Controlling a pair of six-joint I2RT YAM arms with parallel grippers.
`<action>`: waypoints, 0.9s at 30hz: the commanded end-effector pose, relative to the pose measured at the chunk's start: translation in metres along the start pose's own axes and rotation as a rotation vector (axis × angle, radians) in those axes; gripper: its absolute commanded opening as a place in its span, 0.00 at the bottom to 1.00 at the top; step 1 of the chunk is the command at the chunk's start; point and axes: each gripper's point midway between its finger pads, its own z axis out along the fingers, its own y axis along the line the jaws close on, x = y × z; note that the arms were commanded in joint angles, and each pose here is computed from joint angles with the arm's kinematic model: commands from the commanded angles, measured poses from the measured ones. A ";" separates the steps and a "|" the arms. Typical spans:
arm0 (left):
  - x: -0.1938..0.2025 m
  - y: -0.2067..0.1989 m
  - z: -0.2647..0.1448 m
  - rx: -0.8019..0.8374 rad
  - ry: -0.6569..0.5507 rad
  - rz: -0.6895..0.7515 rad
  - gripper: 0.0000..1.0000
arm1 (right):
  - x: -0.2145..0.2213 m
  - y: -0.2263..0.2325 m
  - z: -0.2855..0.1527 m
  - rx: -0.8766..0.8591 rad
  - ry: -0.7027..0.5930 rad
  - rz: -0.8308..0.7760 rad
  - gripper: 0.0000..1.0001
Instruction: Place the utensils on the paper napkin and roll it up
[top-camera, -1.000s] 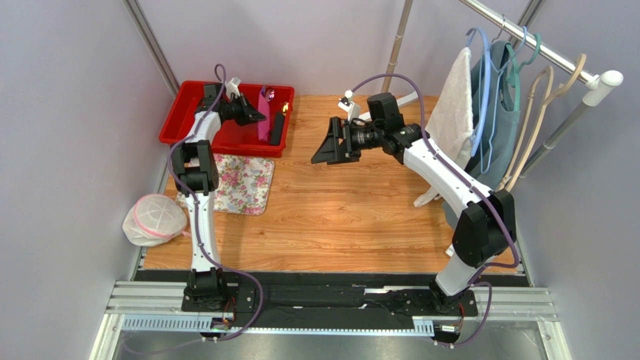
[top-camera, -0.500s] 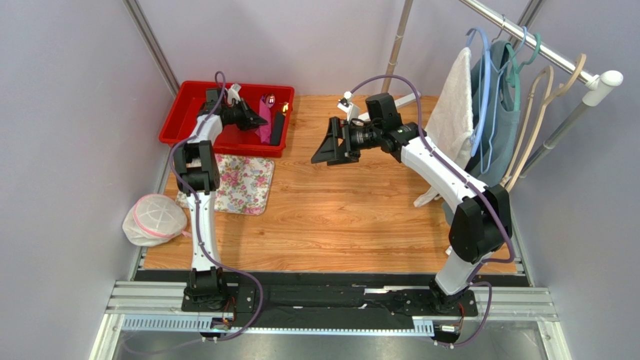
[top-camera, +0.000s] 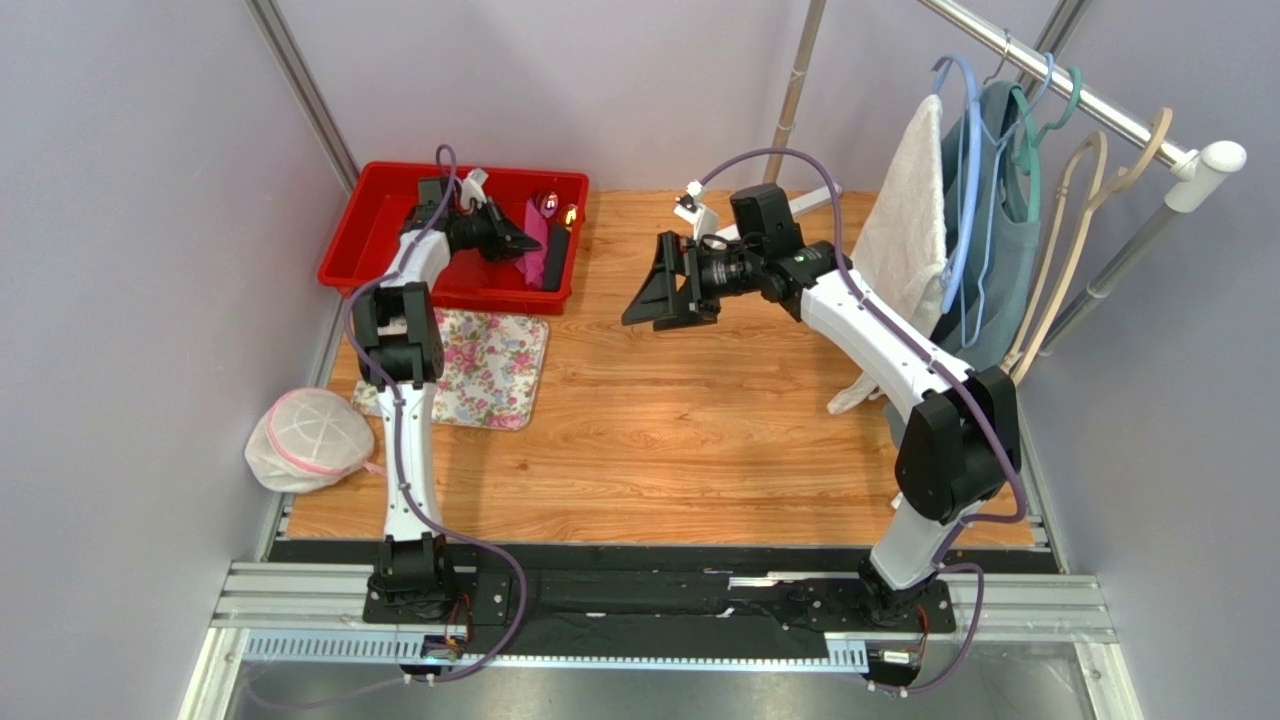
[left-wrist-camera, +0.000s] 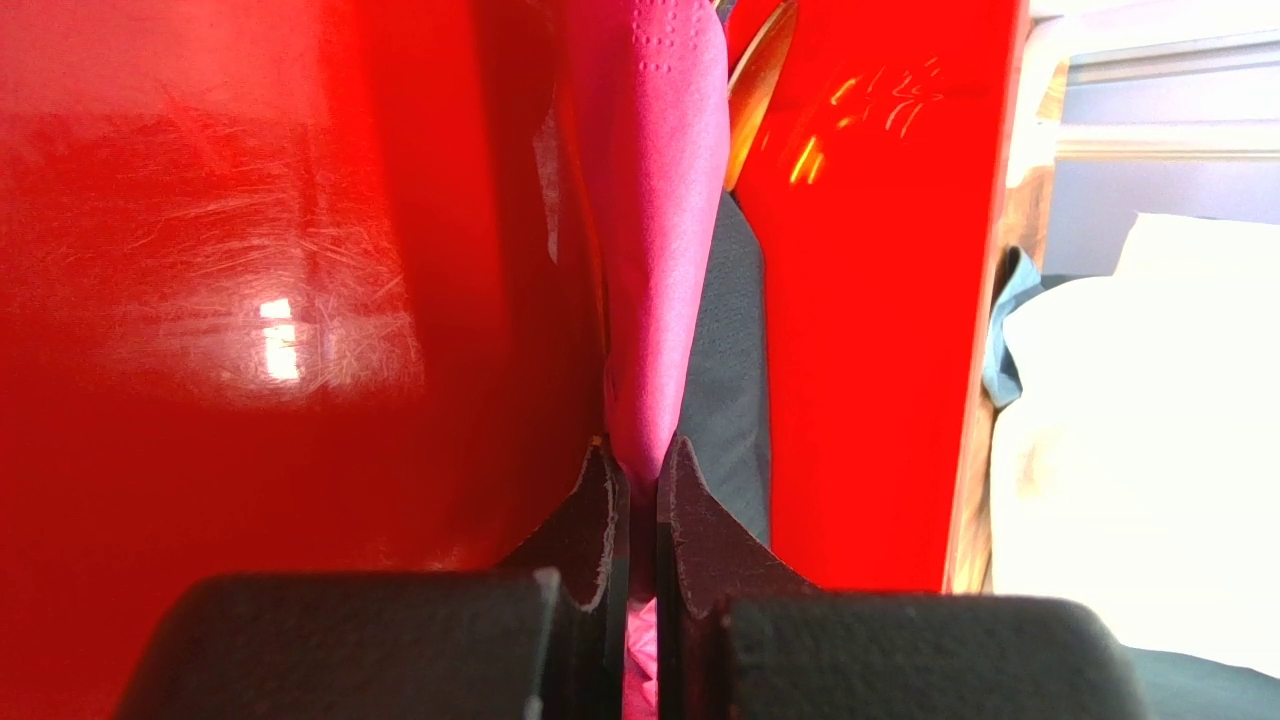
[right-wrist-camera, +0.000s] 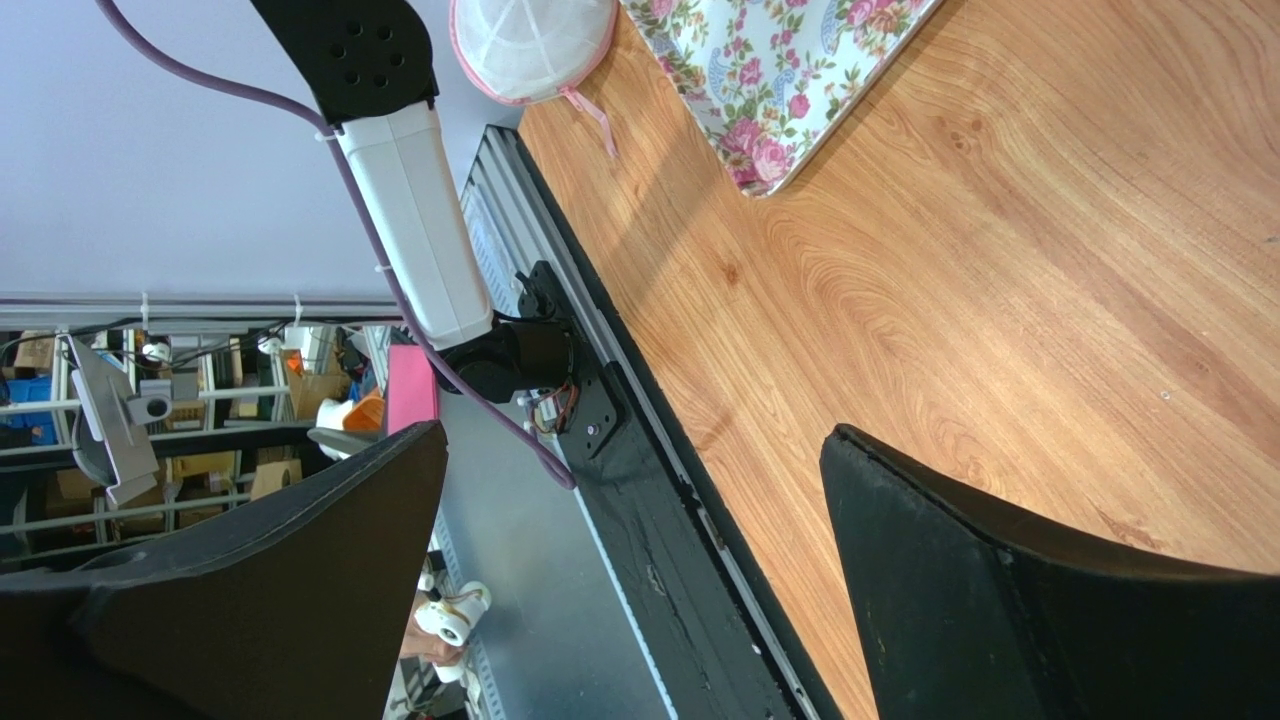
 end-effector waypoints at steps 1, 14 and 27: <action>-0.002 -0.001 0.009 0.001 -0.006 0.018 0.05 | -0.011 0.009 -0.004 -0.023 -0.014 -0.012 1.00; -0.008 -0.006 -0.003 -0.057 -0.021 0.050 0.38 | -0.012 0.011 -0.005 -0.026 -0.015 -0.001 1.00; -0.024 -0.011 -0.029 -0.196 -0.061 0.152 0.52 | -0.010 0.014 -0.007 -0.038 -0.010 0.004 1.00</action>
